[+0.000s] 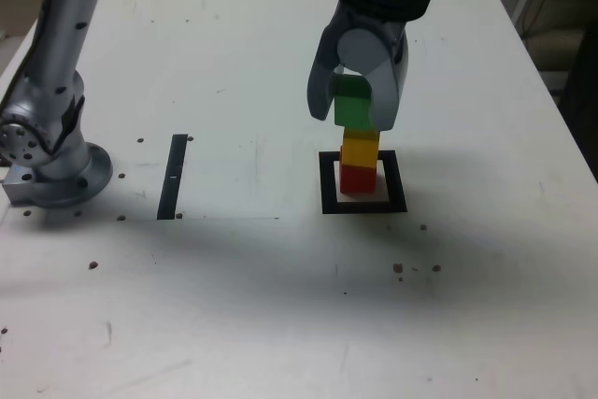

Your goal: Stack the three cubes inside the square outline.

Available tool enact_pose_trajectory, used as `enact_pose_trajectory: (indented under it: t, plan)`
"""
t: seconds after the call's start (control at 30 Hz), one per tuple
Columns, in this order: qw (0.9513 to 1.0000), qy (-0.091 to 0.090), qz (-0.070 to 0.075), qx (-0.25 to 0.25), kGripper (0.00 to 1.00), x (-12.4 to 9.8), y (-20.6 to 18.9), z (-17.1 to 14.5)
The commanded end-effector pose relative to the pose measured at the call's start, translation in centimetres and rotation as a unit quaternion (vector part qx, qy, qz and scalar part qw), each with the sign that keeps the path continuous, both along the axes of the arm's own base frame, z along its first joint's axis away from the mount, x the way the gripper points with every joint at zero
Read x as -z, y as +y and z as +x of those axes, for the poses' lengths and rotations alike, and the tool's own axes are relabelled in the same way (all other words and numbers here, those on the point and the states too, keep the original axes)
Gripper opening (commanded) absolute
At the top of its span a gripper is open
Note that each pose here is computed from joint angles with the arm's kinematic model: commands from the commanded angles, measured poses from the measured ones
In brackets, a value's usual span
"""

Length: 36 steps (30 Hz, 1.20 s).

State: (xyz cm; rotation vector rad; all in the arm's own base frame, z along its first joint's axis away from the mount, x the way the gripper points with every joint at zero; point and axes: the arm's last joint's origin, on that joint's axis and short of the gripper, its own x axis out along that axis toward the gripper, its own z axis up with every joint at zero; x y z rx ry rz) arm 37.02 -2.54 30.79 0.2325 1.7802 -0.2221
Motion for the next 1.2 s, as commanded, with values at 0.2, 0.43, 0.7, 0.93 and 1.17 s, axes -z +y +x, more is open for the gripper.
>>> enact_pose_trajectory:
  t: [0.2,0.43,0.7,0.93,1.17]
  plan:
    - [1.0,0.006,0.0,-0.003,0.28,0.59,0.12,0.4]
    - [1.0,0.009,0.001,-0.003,0.28,0.92,0.16,0.56]
    - [0.9999,0.01,0.001,-0.003,0.86,1.21,0.29,0.55]
    - [1.0,0.008,0.001,-0.002,1.0,1.16,0.29,0.54]
    - [1.0,0.001,0.001,-0.002,1.0,0.72,0.3,0.37]
